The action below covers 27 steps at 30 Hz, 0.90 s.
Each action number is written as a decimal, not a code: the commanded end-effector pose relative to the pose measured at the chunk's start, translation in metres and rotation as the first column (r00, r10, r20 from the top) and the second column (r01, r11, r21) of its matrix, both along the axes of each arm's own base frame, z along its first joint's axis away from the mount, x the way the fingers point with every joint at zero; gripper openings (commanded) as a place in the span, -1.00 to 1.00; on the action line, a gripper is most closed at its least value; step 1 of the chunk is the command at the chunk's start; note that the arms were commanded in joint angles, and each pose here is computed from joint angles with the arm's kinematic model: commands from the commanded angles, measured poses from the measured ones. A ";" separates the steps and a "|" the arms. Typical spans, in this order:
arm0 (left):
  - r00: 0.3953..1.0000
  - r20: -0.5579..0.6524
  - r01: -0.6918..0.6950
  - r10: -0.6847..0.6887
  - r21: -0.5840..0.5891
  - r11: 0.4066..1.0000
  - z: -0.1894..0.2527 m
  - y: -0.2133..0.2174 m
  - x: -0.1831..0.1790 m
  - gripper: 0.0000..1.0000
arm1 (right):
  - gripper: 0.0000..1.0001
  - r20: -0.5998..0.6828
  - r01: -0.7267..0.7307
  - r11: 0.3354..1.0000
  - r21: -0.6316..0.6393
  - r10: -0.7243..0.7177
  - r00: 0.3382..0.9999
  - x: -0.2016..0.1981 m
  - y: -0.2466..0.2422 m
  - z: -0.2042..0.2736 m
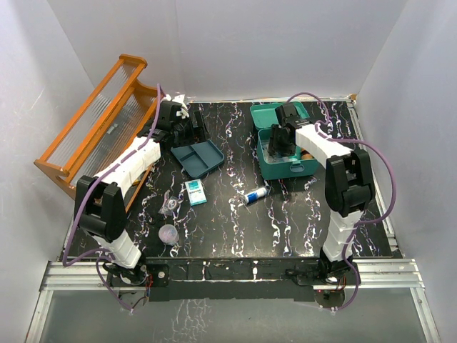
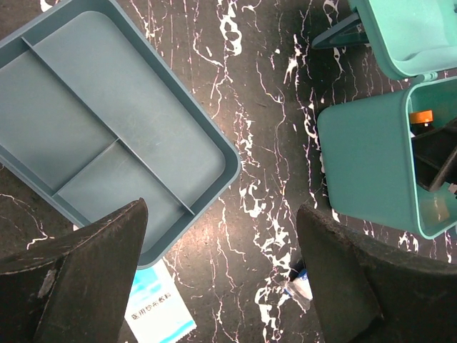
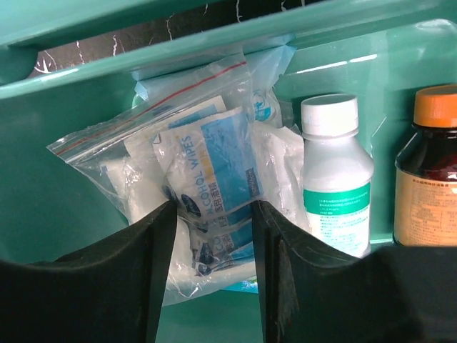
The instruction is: Organize the medicine kit
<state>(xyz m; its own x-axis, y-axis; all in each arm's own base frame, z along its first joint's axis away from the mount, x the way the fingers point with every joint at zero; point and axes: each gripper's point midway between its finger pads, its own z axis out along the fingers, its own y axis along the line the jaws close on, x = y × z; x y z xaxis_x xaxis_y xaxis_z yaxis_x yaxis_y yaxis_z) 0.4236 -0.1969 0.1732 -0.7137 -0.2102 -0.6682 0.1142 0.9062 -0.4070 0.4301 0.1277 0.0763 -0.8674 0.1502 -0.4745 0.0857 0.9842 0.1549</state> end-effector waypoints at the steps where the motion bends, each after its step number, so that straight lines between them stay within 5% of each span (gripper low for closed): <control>1: 0.998 0.047 0.043 -0.042 -0.042 0.998 0.018 -0.009 0.004 0.67 | -0.07 0.054 0.050 0.999 -0.001 -0.050 0.997 0.002 0.003 0.032; 12: 0.971 0.075 0.231 -0.227 -0.059 0.971 0.016 -0.030 -0.022 0.67 | 0.19 0.229 0.065 0.998 -0.002 -0.063 0.971 0.002 -0.008 0.125; 21: 0.940 -0.001 0.341 -0.341 0.010 0.940 -0.005 -0.045 -0.065 0.65 | 0.20 0.283 -0.069 0.994 0.089 0.041 0.958 -0.014 0.037 0.150; 27: 0.960 -0.088 0.269 -0.265 0.039 0.962 -0.028 -0.030 -0.086 0.55 | 0.20 0.265 -0.134 0.988 0.079 0.109 0.958 -0.036 0.075 0.141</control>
